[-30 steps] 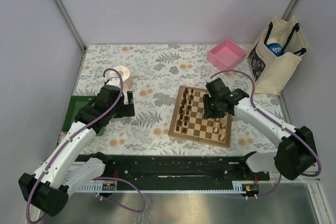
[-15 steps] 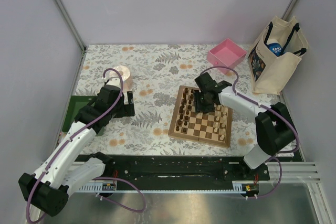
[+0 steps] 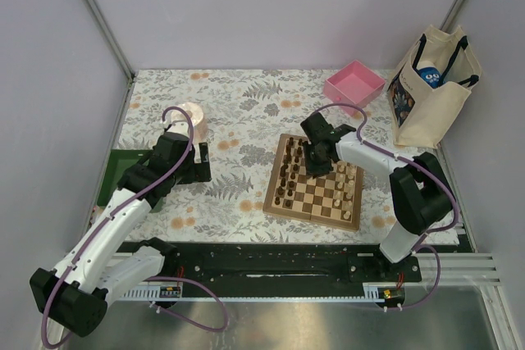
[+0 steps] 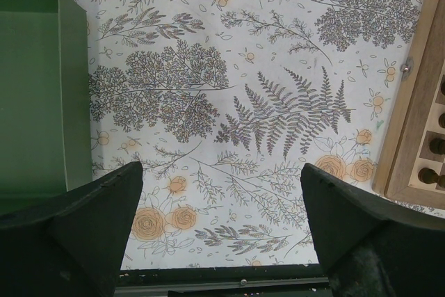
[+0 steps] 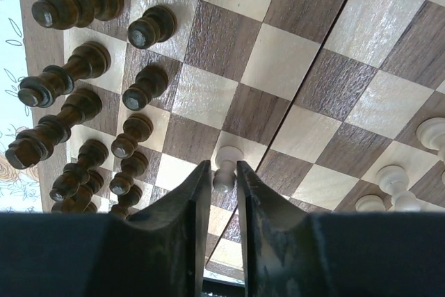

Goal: Set up the chess pieces on the board

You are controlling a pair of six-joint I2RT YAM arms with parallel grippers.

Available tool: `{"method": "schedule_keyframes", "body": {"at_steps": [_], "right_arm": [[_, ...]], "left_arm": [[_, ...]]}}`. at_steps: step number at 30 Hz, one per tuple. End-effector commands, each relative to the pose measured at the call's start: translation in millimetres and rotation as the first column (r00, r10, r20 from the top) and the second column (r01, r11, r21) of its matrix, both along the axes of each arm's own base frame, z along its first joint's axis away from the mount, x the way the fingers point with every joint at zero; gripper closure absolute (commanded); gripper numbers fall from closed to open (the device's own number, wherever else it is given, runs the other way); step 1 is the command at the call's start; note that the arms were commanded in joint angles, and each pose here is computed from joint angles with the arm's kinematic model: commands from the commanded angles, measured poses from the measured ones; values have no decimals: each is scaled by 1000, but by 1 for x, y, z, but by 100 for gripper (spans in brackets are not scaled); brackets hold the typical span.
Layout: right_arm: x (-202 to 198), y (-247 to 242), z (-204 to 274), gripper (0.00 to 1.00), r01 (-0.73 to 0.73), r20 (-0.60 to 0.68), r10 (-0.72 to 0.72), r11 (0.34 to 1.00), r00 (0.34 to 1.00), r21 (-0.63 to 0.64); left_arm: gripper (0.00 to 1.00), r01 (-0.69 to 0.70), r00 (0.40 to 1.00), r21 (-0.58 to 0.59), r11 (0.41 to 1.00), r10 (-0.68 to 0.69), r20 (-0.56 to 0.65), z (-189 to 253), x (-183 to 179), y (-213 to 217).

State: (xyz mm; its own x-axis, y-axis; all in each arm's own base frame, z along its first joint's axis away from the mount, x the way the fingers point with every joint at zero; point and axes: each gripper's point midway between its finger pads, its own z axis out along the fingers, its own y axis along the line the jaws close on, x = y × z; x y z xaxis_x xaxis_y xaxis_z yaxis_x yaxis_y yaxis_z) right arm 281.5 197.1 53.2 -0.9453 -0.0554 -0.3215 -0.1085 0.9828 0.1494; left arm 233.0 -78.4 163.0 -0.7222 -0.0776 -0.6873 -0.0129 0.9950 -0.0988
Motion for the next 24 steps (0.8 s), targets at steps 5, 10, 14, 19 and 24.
{"method": "schedule_keyframes", "body": {"at_steps": [5,10,14,19,24], "right_arm": [[5,0,25,85,-13,70,13,1000,997,5],[-19,-12,46,86,-4,98,0,999,995,48],[-44,-27,49,86,19,94,-24,998,995,56],[-69,-45,49,86,42,85,-46,998,995,49],[-84,-56,48,86,57,73,-59,998,996,35]], "left_arm": [[1,7,1000,-7,1000,-7,28,5,6,-2],[1,9,1000,-10,1000,-9,29,5,6,-3],[1,10,999,-13,1000,-10,32,6,6,-3],[1,16,999,-19,1000,-16,31,7,6,-4],[1,17,999,-24,1000,-16,38,9,5,-5]]}}
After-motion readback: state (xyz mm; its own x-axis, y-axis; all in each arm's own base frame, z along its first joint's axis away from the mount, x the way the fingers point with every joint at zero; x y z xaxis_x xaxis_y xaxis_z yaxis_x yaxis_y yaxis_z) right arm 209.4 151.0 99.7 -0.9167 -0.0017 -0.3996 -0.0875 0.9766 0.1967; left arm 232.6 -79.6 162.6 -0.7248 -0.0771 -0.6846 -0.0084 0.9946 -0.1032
